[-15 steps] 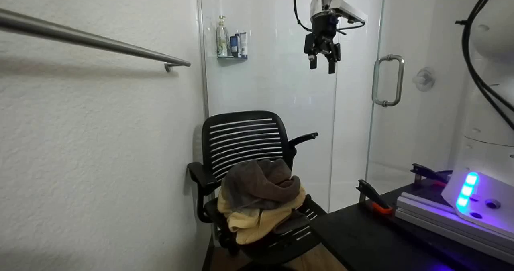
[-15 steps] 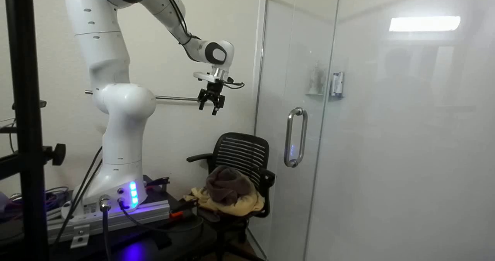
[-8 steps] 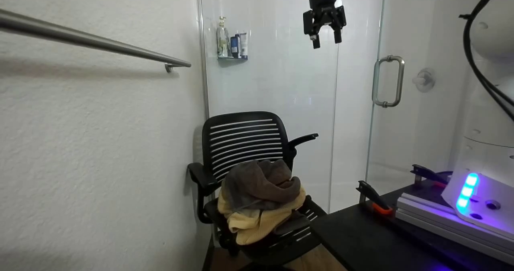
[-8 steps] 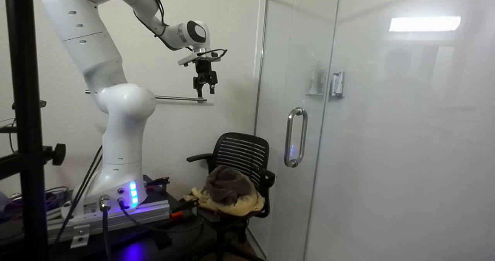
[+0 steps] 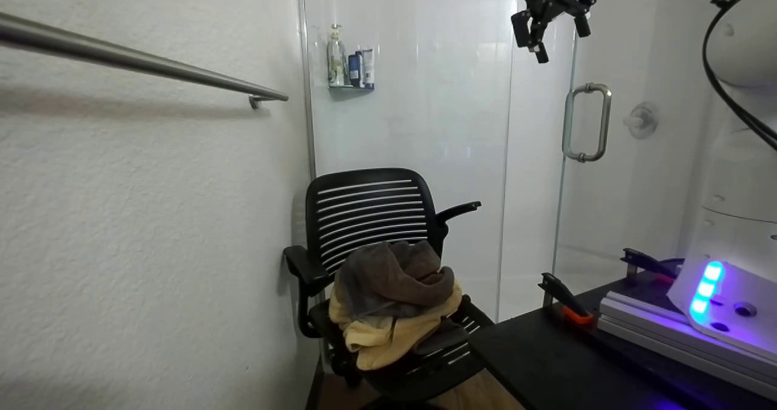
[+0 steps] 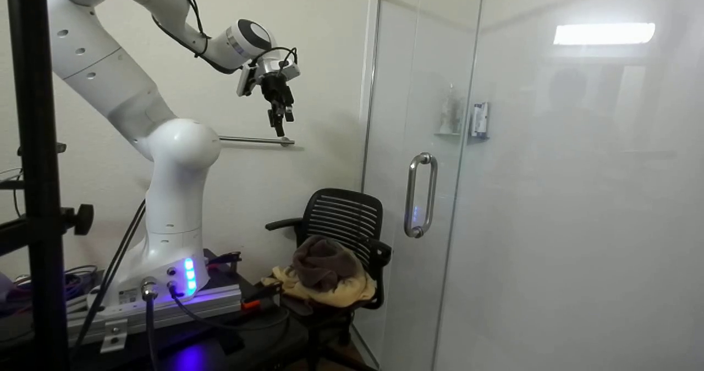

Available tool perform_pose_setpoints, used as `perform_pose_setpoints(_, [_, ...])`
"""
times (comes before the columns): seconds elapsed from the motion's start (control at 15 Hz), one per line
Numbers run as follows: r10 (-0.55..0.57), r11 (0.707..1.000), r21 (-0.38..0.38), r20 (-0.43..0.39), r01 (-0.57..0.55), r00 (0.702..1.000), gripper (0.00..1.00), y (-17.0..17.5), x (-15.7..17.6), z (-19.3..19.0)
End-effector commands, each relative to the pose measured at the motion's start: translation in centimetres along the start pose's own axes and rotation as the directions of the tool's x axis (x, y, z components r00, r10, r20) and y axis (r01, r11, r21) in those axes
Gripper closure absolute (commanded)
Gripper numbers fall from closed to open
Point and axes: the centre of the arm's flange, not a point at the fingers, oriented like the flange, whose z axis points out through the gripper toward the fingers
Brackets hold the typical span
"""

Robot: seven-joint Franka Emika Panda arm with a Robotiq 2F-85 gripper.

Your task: Close the glass shower door

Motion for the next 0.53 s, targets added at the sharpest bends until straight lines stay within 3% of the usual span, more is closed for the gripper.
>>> perform_pose_setpoints(0.0, [0.016, 1.0, -0.004, 0.002, -0.016, 1.0, 0.0, 0.5, -0.4, 0.1])
perform_pose_setpoints(0.13, [-0.031, 0.999, -0.025, 0.011, 0.031, 0.999, 0.0, -0.3, -0.3, 0.1])
perform_pose_setpoints(0.2, [0.01, 0.997, -0.078, 0.039, -0.007, 0.999, 0.0, 0.1, 0.0, 0.8])
perform_pose_setpoints(0.47, [0.27, 0.958, -0.105, 0.023, -0.266, 0.963, 0.0, 6.1, -4.3, 2.5])
